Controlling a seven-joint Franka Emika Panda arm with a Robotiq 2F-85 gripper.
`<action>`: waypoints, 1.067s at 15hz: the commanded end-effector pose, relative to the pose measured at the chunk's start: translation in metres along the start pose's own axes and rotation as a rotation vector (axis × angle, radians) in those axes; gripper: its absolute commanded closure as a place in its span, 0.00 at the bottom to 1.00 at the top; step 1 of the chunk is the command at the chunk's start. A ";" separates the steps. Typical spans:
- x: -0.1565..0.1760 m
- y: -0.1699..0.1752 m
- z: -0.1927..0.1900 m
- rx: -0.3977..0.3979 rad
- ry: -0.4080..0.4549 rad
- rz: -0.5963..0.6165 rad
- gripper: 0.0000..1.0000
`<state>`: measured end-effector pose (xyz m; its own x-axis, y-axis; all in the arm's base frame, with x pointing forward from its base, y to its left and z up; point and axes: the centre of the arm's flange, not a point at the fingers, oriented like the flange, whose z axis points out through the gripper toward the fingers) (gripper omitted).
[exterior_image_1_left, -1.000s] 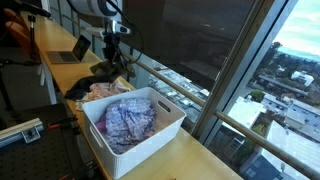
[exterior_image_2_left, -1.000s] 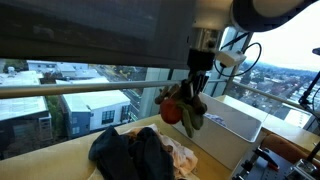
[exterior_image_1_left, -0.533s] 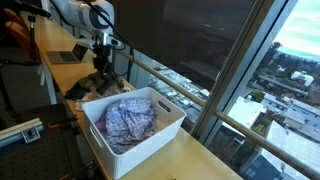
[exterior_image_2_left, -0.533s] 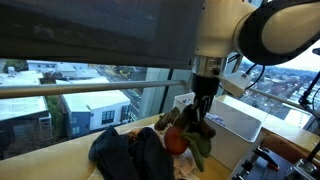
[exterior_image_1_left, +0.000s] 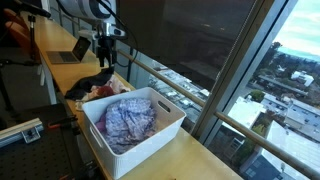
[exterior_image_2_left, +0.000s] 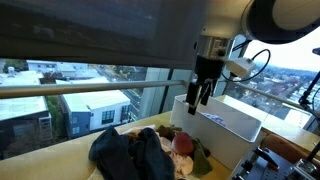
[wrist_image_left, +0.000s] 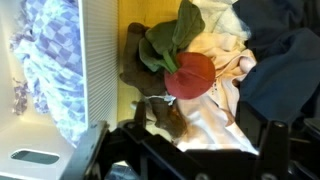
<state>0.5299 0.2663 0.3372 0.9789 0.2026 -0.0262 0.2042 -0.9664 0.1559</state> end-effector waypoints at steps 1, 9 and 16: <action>0.008 0.028 -0.029 -0.006 0.041 0.028 0.00; 0.039 0.135 -0.016 -0.039 0.078 0.142 0.00; 0.049 0.206 0.054 -0.004 0.037 0.247 0.00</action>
<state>0.6077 0.0880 0.3385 0.9987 -0.0143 0.0490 -0.0232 -0.9823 0.1858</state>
